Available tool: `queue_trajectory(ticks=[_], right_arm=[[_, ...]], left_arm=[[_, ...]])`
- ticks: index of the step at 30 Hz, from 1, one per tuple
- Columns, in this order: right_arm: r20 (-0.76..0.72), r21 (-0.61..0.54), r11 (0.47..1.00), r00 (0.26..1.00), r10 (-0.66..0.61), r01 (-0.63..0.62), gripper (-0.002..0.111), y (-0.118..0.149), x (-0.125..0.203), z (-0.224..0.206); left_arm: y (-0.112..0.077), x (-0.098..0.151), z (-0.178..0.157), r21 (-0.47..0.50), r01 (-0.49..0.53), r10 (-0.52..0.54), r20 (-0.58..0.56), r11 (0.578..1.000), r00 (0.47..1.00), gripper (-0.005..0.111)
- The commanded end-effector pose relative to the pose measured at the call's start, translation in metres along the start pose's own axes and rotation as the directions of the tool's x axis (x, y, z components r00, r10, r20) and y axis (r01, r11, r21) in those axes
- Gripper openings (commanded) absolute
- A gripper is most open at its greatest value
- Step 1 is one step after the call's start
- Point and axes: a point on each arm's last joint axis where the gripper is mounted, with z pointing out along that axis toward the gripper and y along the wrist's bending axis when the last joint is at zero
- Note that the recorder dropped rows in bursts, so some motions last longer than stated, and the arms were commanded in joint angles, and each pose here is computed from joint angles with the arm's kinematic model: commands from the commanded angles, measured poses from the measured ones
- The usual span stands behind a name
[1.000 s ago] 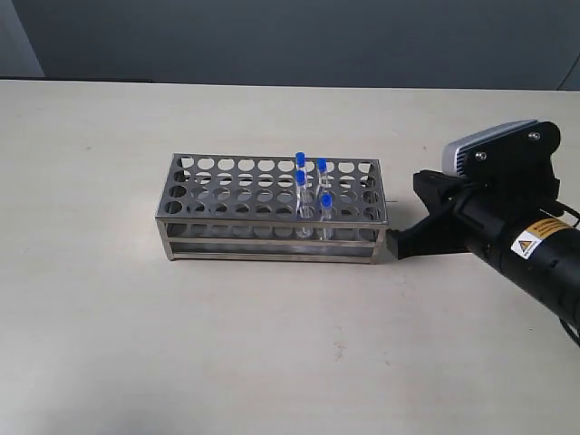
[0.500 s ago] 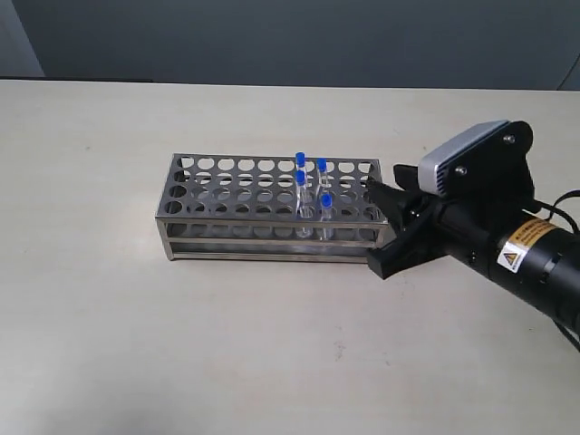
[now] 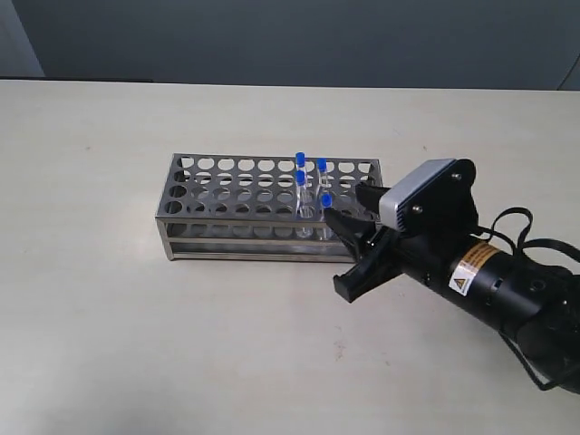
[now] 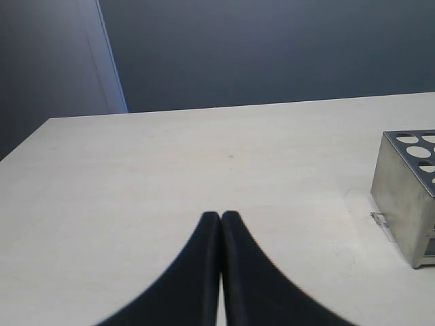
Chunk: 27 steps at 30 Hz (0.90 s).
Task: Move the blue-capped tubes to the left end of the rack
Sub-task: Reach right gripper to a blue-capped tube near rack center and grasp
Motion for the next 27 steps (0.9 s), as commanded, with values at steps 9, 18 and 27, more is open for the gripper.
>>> queue_trajectory(ticks=[9,18,27], right_arm=[[-0.051,-0.047,0.999,0.999,-0.017,0.015,0.048,-0.002,-0.007,0.045],[-0.096,-0.06,0.998,0.995,-0.029,0.023,0.047,-0.001,-0.003,0.046],[-0.13,-0.031,1.0,0.991,-0.004,0.0,0.019,-0.003,0.004,0.047]], left_arm=[[0.0,0.0,0.0,0.003,0.003,-0.003,0.013,1.0,1.0,0.0],[0.0,0.0,0.0,0.003,0.003,-0.003,0.013,1.0,1.0,0.0],[0.0,0.0,0.0,0.003,0.003,-0.003,0.013,1.0,1.0,0.0]])
